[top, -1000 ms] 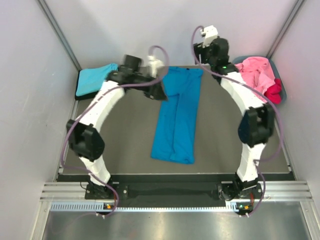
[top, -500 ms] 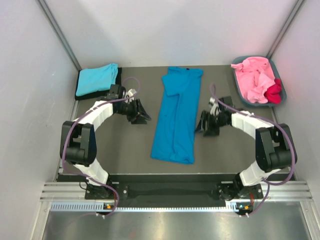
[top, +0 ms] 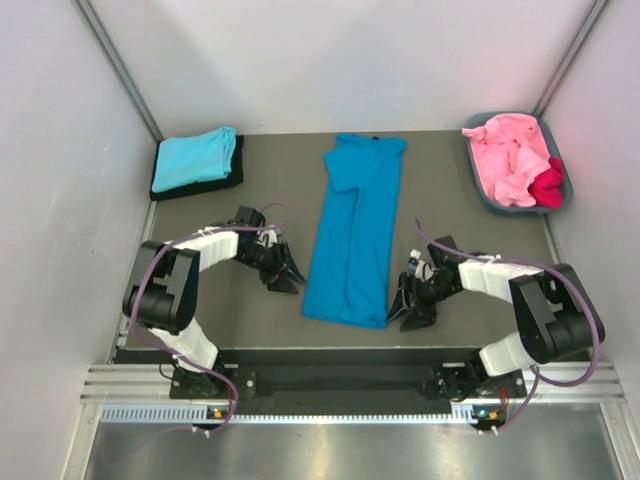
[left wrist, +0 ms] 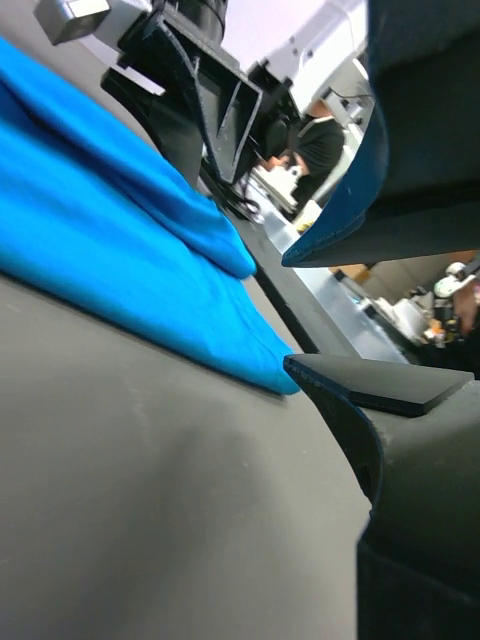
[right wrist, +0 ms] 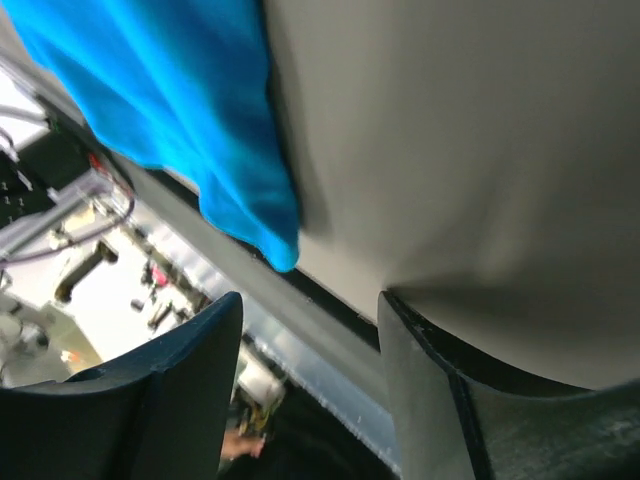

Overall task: Fold and stack the t-shirts
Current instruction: Fold the tshirt

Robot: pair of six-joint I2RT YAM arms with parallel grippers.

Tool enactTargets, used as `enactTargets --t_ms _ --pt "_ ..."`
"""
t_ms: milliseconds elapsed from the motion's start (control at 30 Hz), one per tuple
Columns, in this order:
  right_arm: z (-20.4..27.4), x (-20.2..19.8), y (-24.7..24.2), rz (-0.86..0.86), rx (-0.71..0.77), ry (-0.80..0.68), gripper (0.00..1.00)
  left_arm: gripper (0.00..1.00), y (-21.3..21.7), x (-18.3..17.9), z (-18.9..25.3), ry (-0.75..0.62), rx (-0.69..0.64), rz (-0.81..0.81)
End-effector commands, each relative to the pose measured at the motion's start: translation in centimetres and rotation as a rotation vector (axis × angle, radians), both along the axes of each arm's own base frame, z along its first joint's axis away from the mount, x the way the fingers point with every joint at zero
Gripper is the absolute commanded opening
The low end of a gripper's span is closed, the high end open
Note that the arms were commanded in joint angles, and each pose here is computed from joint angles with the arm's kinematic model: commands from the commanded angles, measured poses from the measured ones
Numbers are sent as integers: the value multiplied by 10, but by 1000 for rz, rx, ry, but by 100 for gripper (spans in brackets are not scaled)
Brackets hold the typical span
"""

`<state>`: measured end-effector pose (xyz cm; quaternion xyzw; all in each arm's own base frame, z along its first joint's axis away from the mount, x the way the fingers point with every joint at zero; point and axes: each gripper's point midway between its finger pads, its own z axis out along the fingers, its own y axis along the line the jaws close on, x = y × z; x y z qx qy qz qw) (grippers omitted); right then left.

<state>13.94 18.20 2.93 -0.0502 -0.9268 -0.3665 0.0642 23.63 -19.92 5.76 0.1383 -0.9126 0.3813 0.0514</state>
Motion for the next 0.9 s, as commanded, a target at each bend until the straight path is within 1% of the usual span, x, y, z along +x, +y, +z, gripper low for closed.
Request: enactTargets --t_ms 0,100,400,500,567,600,733,867 --pt "7 3 21 35 51 -38 56 44 -3 -13 -14 48 10 -2" --pt "4 0 25 58 29 -29 56 43 1 -26 -22 92 45 -12" --pt "-11 12 24 19 -26 -21 54 43 5 -39 -42 131 103 -5" --pt "-14 17 27 15 -26 -26 52 42 2 -42 -44 133 105 -21" --pt "-18 17 24 16 -57 -19 49 41 0 -43 -44 135 101 -28" --pt "-19 16 24 18 -69 -10 46 41 -3 -44 -44 133 99 -40" --pt "-26 16 20 14 -122 3 44 41 -7 -50 -47 146 99 -57" --pt "-27 21 26 22 -127 -6 41 38 -10 -50 -48 143 99 -69"
